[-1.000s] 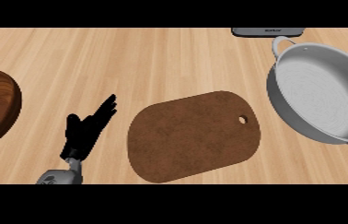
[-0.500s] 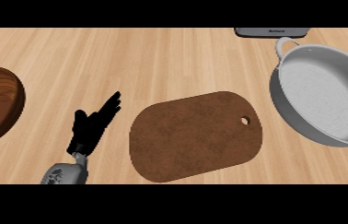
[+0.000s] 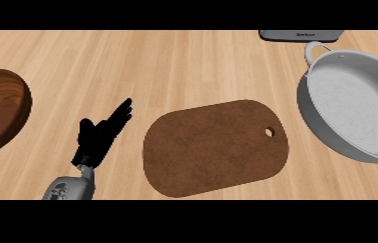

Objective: Pick the can from the cutting board and place it in the pot

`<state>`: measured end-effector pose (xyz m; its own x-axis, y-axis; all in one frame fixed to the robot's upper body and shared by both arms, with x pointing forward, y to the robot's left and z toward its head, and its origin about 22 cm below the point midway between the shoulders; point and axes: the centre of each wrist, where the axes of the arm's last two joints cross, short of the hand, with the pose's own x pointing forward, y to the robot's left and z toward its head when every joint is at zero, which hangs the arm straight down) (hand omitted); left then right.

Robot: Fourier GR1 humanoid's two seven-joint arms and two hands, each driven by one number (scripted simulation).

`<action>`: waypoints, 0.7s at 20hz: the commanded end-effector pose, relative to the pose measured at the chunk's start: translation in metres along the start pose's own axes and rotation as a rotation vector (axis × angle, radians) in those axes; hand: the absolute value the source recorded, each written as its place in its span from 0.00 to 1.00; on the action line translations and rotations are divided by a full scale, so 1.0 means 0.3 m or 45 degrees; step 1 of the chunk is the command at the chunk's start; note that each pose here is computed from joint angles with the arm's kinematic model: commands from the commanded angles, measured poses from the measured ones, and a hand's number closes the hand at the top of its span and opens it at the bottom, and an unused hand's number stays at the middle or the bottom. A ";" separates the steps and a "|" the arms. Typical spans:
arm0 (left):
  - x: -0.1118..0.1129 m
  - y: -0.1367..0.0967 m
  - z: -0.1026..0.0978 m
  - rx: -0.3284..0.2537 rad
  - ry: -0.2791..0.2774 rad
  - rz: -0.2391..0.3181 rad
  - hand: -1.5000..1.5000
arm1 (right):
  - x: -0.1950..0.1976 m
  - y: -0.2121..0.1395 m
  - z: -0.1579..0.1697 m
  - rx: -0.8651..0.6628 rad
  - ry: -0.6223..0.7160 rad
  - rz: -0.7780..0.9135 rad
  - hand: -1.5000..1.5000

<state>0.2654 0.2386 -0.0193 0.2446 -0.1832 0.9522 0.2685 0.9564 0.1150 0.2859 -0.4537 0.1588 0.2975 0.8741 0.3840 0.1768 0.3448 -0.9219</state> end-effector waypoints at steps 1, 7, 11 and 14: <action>0.012 -0.033 -0.031 -0.014 -0.004 -0.001 0.50 | 0.069 0.037 -0.048 0.017 0.074 0.296 1.00; 0.017 -0.052 -0.035 -0.020 -0.025 0.008 0.50 | 0.157 0.221 -0.142 0.328 0.243 0.385 1.00; -0.012 -0.055 -0.007 -0.008 -0.010 -0.001 0.50 | 0.110 0.286 -0.162 0.555 0.490 0.365 0.00; 0.009 -0.043 -0.031 0.012 -0.007 0.000 0.50 | 0.171 0.307 -0.220 0.617 0.419 0.335 0.00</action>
<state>0.2687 0.2274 -0.0226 0.2429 -0.1841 0.9524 0.2765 0.9542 0.1139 0.3592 -0.4102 0.1011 0.5580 0.8262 0.0776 -0.2901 0.2818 -0.9146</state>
